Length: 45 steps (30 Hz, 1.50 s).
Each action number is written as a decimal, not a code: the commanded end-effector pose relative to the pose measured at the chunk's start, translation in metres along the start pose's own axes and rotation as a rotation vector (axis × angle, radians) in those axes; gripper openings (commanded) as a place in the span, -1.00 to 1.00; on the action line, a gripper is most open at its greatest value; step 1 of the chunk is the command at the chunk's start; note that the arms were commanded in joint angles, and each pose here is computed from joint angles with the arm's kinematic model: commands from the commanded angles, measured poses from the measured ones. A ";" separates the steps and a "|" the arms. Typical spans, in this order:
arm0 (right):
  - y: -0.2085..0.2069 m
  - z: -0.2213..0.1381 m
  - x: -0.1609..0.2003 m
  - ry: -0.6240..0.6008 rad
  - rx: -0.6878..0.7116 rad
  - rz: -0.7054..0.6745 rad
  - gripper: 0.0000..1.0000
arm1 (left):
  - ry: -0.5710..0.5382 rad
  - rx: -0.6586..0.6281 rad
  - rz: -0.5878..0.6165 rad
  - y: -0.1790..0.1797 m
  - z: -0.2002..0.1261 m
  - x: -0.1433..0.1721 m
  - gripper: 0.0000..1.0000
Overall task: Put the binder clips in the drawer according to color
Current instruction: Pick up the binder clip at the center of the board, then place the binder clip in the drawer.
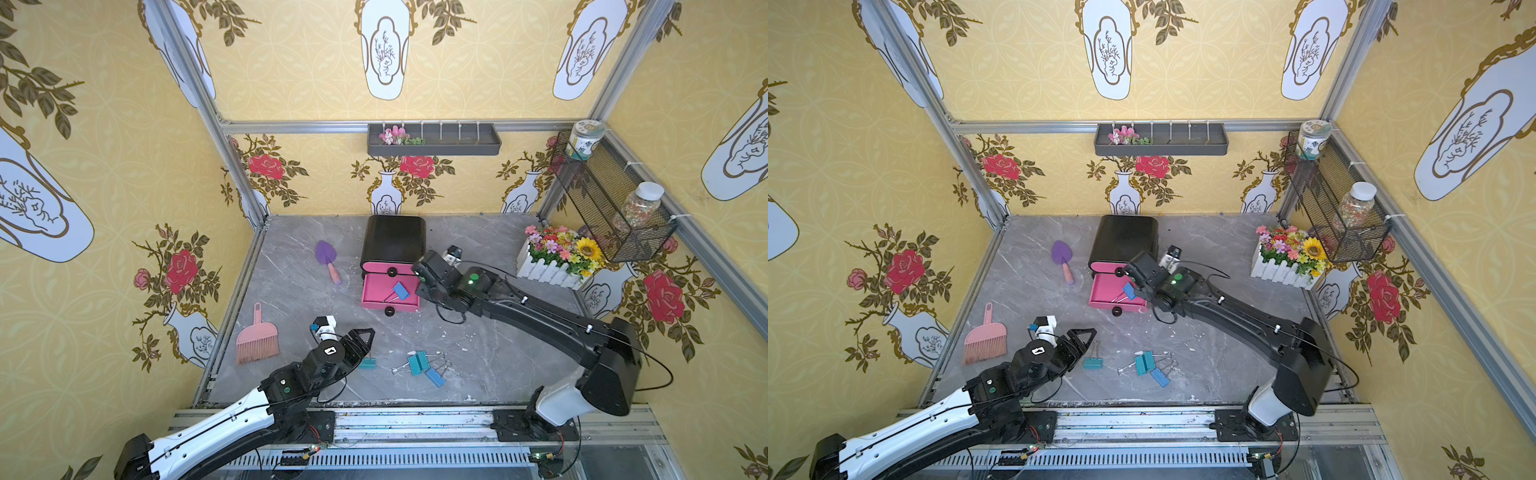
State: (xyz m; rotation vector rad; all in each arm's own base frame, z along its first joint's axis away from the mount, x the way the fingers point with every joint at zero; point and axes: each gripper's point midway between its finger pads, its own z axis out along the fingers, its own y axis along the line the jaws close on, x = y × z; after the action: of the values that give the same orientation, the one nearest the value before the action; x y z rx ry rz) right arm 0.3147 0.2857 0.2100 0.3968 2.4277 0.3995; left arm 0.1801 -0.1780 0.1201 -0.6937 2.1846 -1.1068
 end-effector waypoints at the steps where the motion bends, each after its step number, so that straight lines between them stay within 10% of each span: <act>1: 0.030 0.002 -0.014 -0.071 0.009 -0.170 -0.25 | -0.014 -0.024 -0.003 0.009 -0.003 -0.003 0.47; 26: 0.127 0.043 0.038 -0.105 -0.275 -1.121 -0.14 | -0.031 -0.034 -0.034 0.017 -0.006 -0.005 0.47; 45: 0.114 0.077 0.056 -0.052 -0.209 -1.443 0.01 | -0.047 -0.048 -0.047 0.021 -0.014 -0.010 0.47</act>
State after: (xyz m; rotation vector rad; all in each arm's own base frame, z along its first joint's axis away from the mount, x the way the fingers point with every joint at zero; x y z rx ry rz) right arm 0.3353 0.4256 0.1591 -1.3255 1.9991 0.0150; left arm 0.1727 -0.1573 0.1135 -0.7827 2.1734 -1.0861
